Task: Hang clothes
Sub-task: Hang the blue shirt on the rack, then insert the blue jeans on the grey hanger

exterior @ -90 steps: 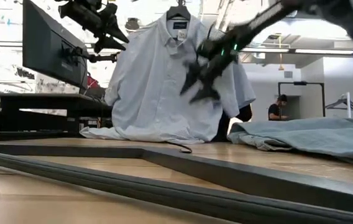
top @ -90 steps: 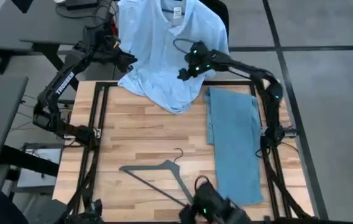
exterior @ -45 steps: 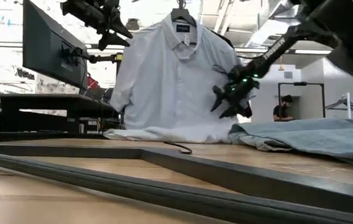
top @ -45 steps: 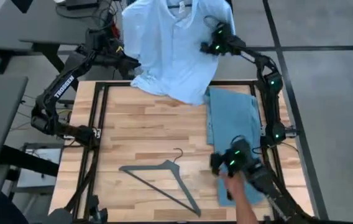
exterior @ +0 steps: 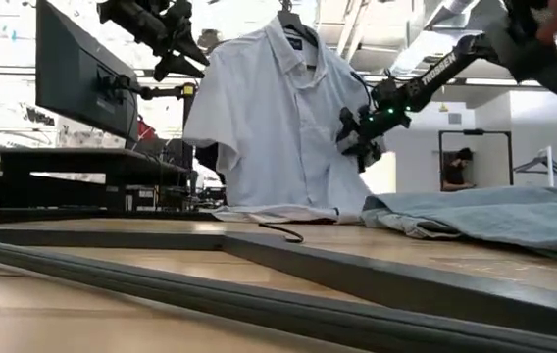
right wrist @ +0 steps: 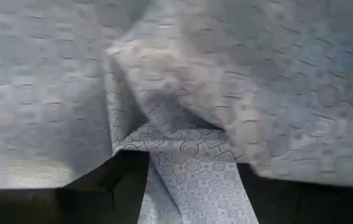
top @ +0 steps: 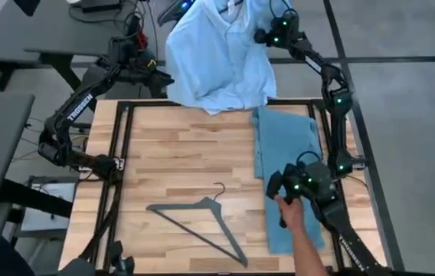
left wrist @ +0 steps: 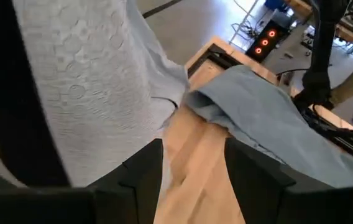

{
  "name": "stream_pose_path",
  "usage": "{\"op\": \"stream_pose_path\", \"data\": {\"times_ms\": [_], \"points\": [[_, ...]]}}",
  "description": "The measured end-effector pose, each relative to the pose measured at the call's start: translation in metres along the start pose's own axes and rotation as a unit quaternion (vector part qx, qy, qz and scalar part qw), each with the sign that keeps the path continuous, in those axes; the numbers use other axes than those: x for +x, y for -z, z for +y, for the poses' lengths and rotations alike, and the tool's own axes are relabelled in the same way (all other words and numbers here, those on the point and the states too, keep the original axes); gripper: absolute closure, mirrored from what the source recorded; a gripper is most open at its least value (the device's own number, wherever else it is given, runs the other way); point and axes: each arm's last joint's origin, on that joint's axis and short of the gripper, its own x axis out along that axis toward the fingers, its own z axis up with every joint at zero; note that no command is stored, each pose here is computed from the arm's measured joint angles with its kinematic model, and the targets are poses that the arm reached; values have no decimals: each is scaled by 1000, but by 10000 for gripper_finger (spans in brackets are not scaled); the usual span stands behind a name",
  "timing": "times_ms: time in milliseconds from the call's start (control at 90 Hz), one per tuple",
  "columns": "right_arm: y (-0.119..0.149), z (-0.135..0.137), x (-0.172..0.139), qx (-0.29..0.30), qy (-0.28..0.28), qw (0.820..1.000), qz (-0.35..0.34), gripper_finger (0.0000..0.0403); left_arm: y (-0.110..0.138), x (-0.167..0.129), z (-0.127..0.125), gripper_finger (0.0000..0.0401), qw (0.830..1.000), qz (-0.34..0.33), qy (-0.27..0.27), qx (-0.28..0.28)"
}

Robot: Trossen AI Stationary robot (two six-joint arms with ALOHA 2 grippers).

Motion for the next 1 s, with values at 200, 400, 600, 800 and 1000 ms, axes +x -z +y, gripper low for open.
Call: {"op": "stream_pose_path", "data": {"times_ms": [200,400,600,800,1000], "points": [[34,38,11,13,-99,984,146,181,-5,0,-6,246,1000,-20,18,5],[69,89,-3,-100,-95,953,271,181,-10,-10,-15,246,997,-47,46,44],[73,155,-33,-219,-120,926,284,182,-11,-20,-22,246,994,-63,63,65],[65,228,-99,-256,-148,916,272,182,-10,-23,-36,246,988,-61,94,108],[77,288,-206,-241,-124,904,330,182,-4,-4,-53,246,984,-26,86,155]]}}
